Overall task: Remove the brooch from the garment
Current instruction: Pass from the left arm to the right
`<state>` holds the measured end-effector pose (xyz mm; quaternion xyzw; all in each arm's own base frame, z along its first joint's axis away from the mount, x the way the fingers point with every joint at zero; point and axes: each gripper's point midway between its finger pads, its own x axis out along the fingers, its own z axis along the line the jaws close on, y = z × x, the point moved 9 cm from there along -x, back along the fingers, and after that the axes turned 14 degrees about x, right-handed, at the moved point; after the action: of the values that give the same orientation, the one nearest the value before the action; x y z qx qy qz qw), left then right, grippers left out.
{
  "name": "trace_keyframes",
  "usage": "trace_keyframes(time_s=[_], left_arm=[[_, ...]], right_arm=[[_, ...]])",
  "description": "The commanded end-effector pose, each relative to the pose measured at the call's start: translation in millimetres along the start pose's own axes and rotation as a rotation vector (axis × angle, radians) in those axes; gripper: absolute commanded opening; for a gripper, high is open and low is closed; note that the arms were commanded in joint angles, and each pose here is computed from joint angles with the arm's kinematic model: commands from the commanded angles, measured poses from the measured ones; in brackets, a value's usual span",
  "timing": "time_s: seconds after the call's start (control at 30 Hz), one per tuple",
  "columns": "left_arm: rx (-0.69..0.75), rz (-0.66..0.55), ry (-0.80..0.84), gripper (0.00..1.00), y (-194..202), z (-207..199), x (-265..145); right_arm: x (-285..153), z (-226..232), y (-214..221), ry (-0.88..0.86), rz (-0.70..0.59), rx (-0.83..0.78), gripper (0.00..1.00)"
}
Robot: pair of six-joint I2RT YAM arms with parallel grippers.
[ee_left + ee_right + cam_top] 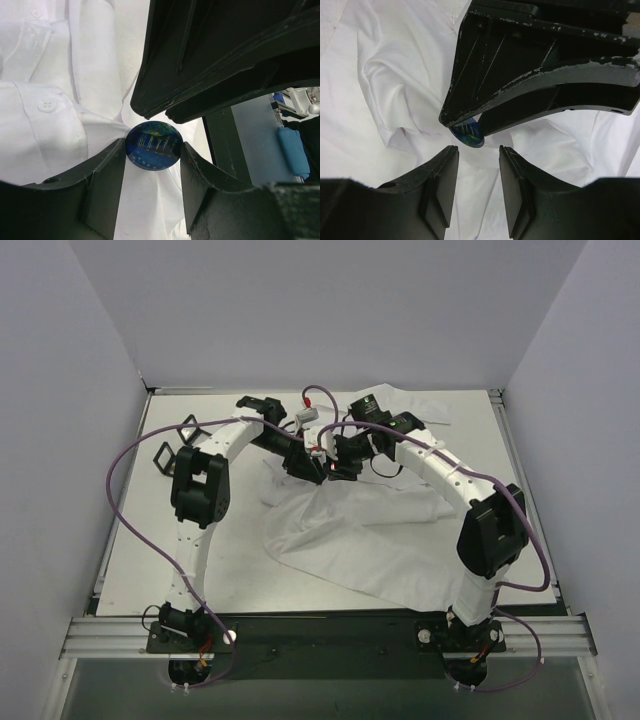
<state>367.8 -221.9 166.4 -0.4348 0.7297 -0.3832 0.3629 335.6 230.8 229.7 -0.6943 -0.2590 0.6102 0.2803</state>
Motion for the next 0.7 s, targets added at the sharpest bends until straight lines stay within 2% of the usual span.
trace_keyframes(time_s=[0.0, 0.27, 0.67], left_arm=[[-0.144, -0.027, 0.059, 0.46, -18.4, -44.2, 1.0], [-0.145, -0.028, 0.059, 0.46, -18.7, -45.0, 0.9], [-0.141, -0.032, 0.059, 0.46, -18.7, -45.5, 0.4]], right_arm=[[4.8, 2.5, -7.2, -0.027, -0.002, -0.062, 0.38], [11.7, 9.2, -5.4, -0.058, 0.020, -0.081, 0.38], [17.2, 12.7, 1.9, -0.072, 0.062, -0.101, 0.31]])
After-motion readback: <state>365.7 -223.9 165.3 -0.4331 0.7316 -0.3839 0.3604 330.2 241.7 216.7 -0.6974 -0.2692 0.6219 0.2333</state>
